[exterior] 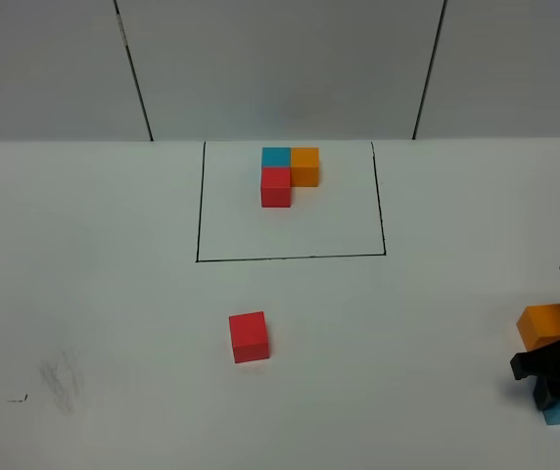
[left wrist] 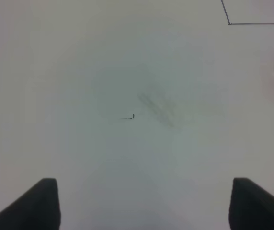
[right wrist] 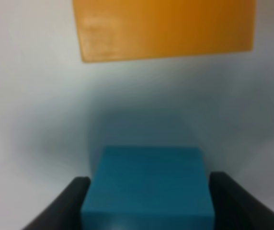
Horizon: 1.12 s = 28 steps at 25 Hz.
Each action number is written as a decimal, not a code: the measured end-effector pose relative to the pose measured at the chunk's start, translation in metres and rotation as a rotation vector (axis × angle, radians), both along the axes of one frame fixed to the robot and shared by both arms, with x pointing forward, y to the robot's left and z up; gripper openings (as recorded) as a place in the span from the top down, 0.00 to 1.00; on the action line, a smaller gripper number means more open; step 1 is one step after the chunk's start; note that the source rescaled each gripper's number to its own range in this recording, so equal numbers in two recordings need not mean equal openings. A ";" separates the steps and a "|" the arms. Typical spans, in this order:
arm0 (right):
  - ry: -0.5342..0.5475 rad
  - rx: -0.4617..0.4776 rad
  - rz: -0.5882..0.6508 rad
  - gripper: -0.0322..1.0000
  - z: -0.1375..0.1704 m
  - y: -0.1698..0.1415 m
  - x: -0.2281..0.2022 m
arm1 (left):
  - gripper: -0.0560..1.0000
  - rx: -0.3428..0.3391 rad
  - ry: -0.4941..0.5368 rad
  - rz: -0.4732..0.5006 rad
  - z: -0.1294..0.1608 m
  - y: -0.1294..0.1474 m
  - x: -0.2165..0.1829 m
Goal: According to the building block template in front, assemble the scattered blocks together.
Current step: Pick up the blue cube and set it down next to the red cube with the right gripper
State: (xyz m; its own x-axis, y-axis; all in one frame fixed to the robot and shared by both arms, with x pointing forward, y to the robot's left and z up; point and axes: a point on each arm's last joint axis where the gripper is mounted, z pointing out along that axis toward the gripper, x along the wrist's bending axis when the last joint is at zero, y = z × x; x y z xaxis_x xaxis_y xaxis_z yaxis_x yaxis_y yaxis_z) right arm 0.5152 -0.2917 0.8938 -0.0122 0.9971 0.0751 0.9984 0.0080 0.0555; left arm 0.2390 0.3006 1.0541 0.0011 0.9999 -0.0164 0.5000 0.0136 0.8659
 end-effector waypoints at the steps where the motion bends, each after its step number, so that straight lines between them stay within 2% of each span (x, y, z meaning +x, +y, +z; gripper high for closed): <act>1: 0.000 0.000 0.000 0.93 0.000 0.000 0.000 | 0.39 0.000 0.000 0.000 0.000 0.000 0.000; 2: 0.000 0.000 0.000 0.96 0.000 0.000 0.000 | 0.39 0.000 0.000 0.000 0.000 0.000 0.000; 18: -0.001 0.000 -0.004 0.96 0.000 0.000 0.000 | 0.39 0.000 0.000 0.000 0.000 0.000 0.000; 23: 0.030 0.004 -0.026 0.96 0.000 0.000 -0.003 | 0.39 0.000 0.000 0.000 0.000 0.000 0.000; 28: 0.006 0.009 -0.026 0.96 0.018 0.001 -0.007 | 0.39 0.000 0.000 0.000 0.000 0.000 0.000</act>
